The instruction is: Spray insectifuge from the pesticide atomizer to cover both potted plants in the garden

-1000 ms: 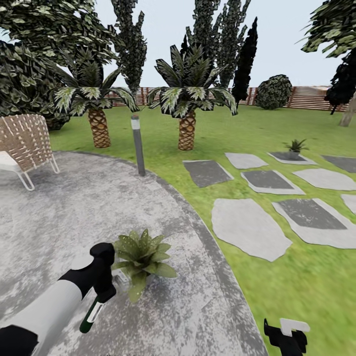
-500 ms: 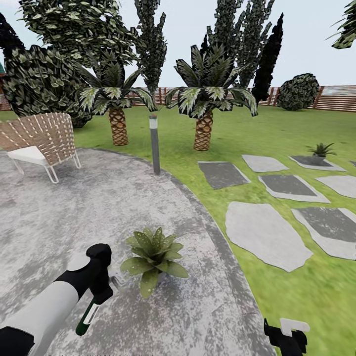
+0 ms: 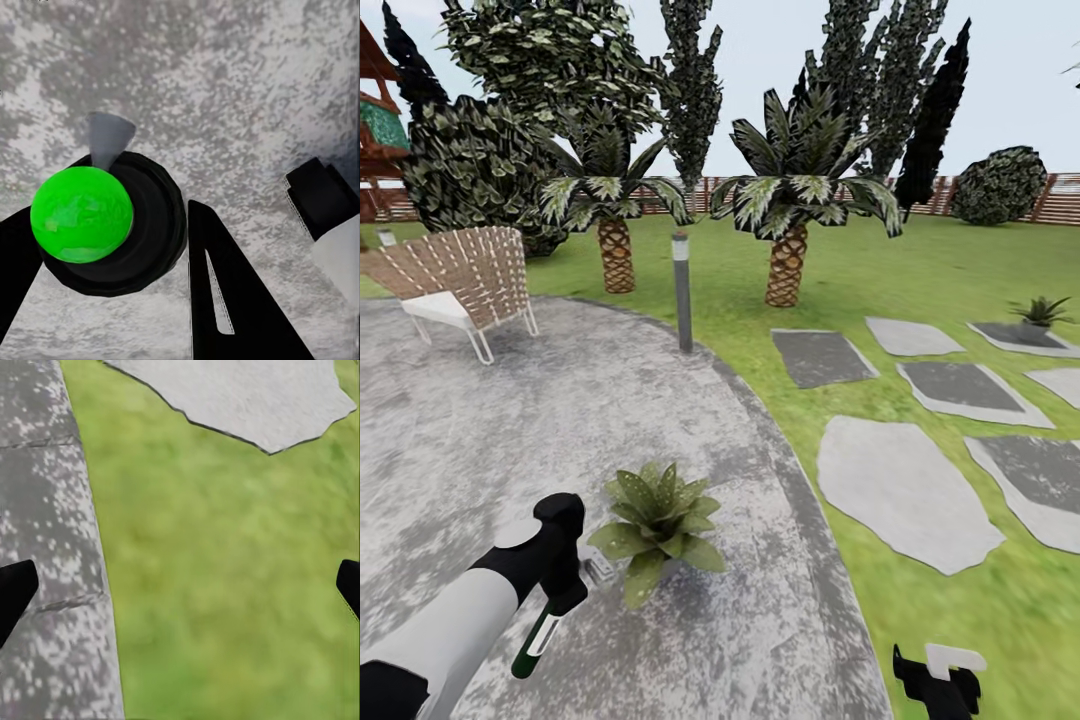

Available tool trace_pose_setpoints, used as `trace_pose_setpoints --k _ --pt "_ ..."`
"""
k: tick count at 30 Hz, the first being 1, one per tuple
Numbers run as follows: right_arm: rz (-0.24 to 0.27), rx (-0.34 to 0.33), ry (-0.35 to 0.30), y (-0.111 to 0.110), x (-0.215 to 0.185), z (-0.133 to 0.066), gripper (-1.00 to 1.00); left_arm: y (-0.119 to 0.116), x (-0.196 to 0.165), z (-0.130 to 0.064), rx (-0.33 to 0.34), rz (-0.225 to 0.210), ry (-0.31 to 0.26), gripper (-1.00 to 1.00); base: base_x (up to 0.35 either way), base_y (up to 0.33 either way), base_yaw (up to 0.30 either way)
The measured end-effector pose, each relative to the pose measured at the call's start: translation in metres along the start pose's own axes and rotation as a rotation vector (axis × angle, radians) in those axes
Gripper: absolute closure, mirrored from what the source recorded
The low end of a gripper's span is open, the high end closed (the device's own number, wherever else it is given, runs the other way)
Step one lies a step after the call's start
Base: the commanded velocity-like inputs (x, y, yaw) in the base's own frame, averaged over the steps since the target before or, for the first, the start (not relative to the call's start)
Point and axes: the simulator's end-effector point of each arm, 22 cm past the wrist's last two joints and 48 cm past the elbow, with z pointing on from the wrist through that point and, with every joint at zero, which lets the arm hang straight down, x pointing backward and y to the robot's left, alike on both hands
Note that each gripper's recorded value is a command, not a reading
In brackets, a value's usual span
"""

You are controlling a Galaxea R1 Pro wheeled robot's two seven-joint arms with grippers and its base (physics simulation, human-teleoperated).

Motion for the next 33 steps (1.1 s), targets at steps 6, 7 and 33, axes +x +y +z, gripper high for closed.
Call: trace_pose_setpoints --k 6,7,33 --pt "0.0 0.0 0.0 0.0 0.0 0.0 -1.0 0.0 0.001 0.001 0.002 0.0 0.003 1.0 0.159 -0.221 0.092" --pt "0.0 0.0 0.0 0.0 0.0 0.0 -1.0 0.0 0.0 0.001 0.001 0.0 0.001 1.0 -0.058 -0.262 0.006" --pt "0.0 0.0 0.001 0.0 0.0 0.0 -1.0 0.023 -0.08 -0.116 -0.007 0.005 -0.198 1.0 -0.145 -0.118 0.167"
